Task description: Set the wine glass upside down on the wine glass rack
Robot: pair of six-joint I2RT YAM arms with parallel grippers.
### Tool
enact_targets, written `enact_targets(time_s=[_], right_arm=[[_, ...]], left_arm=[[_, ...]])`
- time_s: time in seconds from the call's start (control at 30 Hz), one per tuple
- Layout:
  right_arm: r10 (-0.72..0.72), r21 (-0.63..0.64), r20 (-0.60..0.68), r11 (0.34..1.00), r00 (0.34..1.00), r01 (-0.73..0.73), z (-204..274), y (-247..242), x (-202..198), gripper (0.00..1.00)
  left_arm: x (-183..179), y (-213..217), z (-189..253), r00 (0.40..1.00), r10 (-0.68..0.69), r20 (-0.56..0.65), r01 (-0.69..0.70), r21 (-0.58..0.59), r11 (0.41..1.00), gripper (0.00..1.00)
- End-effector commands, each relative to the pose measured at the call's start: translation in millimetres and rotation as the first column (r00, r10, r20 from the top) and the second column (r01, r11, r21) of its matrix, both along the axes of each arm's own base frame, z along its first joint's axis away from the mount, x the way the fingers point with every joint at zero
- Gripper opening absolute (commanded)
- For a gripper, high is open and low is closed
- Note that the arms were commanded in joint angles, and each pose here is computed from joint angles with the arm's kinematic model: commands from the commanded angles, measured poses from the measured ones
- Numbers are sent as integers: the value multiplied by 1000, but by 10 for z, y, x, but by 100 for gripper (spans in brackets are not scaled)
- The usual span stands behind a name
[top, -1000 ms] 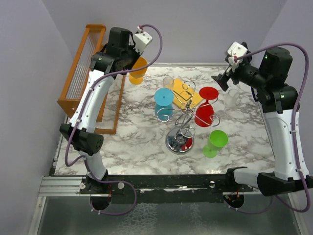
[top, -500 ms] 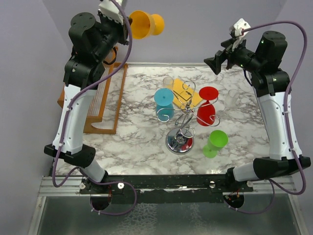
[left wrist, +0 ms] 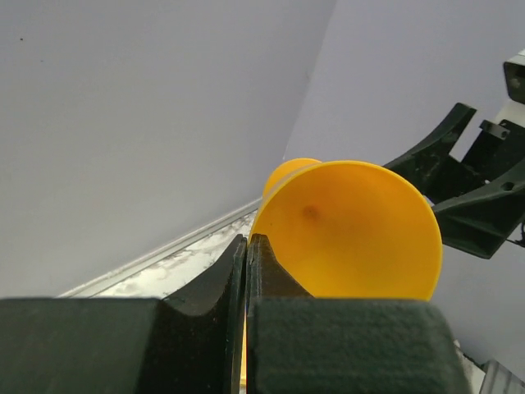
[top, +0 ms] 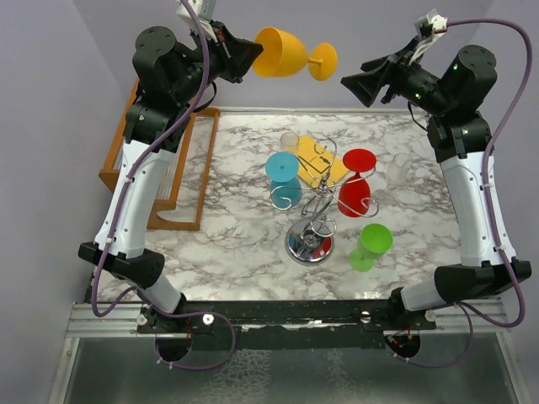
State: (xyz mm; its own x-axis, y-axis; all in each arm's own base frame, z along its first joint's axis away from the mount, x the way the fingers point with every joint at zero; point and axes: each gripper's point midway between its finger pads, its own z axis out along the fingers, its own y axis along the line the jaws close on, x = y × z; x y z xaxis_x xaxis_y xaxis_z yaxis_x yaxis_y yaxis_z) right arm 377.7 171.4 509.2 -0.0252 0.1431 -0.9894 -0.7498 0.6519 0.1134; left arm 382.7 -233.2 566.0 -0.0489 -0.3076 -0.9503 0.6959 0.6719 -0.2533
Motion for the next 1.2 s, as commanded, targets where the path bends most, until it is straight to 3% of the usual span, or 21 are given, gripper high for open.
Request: enact_targets(time_s=[0.0, 0.23, 0.37, 0.57, 0.77, 0.87, 1.07, 1.17], right_arm=[[30, 101, -60, 995, 998, -24, 75, 128, 38, 73], [71, 134, -108, 989, 992, -56, 30, 250, 71, 62], [47, 146, -138, 989, 989, -26, -15, 251, 133, 43], [46, 158, -155, 987, 987, -21, -31, 265, 169, 29], [-11, 157, -163, 987, 987, 37, -24, 204, 248, 3], [-74, 145, -161, 985, 984, 98, -39, 124, 313, 1], [-196, 98, -111, 974, 974, 207, -37, -52, 412, 1], [-261, 67, -64, 962, 963, 266, 5, -168, 429, 1]], left_arm=[[-184, -115, 182, 994, -102, 38, 104, -59, 993, 0], [-223, -207, 166, 989, -142, 38, 144, -64, 988, 0], [-247, -233, 177, 988, -149, 47, 152, -59, 987, 0], [-236, -272, 147, 987, -152, 49, 154, -47, 987, 0], [-246, -318, 106, 986, -158, 56, 160, -24, 987, 0], [-244, -321, 72, 986, -155, 55, 156, -15, 988, 0], [-283, -298, -20, 987, -152, 43, 152, 9, 988, 25], [-311, -248, -88, 990, -135, 43, 134, 40, 990, 33]])
